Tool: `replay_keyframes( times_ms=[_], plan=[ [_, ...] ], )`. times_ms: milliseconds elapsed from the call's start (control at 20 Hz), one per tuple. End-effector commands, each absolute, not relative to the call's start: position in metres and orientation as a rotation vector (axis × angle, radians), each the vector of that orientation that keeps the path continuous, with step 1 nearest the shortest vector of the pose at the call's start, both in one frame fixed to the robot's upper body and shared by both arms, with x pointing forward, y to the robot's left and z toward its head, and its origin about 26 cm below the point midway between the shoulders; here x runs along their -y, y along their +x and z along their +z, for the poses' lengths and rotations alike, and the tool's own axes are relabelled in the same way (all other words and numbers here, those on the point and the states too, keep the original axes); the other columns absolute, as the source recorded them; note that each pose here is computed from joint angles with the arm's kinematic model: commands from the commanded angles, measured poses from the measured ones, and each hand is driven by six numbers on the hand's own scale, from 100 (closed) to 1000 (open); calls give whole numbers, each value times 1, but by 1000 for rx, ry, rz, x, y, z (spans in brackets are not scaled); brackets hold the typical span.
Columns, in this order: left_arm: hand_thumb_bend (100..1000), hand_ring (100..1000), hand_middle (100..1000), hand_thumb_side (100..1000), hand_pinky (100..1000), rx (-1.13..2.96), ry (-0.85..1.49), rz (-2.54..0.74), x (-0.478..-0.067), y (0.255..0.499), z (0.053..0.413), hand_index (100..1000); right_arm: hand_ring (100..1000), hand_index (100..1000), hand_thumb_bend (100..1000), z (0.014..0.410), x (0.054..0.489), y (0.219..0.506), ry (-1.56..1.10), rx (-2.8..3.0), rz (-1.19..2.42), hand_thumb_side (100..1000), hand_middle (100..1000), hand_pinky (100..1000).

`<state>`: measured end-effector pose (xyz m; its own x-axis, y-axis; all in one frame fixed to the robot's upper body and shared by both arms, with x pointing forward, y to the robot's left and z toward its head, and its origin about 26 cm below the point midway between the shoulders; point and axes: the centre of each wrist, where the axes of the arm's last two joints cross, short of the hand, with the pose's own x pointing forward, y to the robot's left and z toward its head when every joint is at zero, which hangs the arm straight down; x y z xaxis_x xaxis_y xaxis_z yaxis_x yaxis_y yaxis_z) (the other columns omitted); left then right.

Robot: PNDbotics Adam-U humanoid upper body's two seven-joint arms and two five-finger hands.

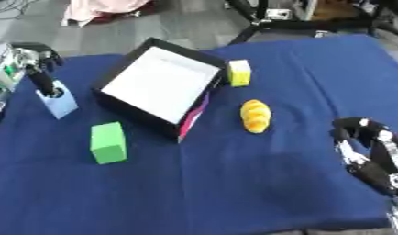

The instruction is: Pick up objects on the table and place them in the box.

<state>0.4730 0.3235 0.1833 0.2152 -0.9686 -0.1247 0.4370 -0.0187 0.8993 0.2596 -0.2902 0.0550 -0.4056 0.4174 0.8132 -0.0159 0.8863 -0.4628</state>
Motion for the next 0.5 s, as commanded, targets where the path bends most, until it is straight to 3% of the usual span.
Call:
replay_keyframes(
  times_ms=[50,200,500],
  plan=[
    [451,766,772,176,875,684,1088,-1196,-330,478,191,928,631,680,100,60,292,260,-307,1954,499,459,535,715],
    [561,771,783,228,880,668,1066,-1165,-333,480,186,938,631,680,100,60,292,260,-306,1955,498,460,535,715],
    [538,754,764,230,868,650,1059,-1107,-340,481,180,923,633,680,100,60,292,260,-304,1956,497,460,536,715]
  ],
)
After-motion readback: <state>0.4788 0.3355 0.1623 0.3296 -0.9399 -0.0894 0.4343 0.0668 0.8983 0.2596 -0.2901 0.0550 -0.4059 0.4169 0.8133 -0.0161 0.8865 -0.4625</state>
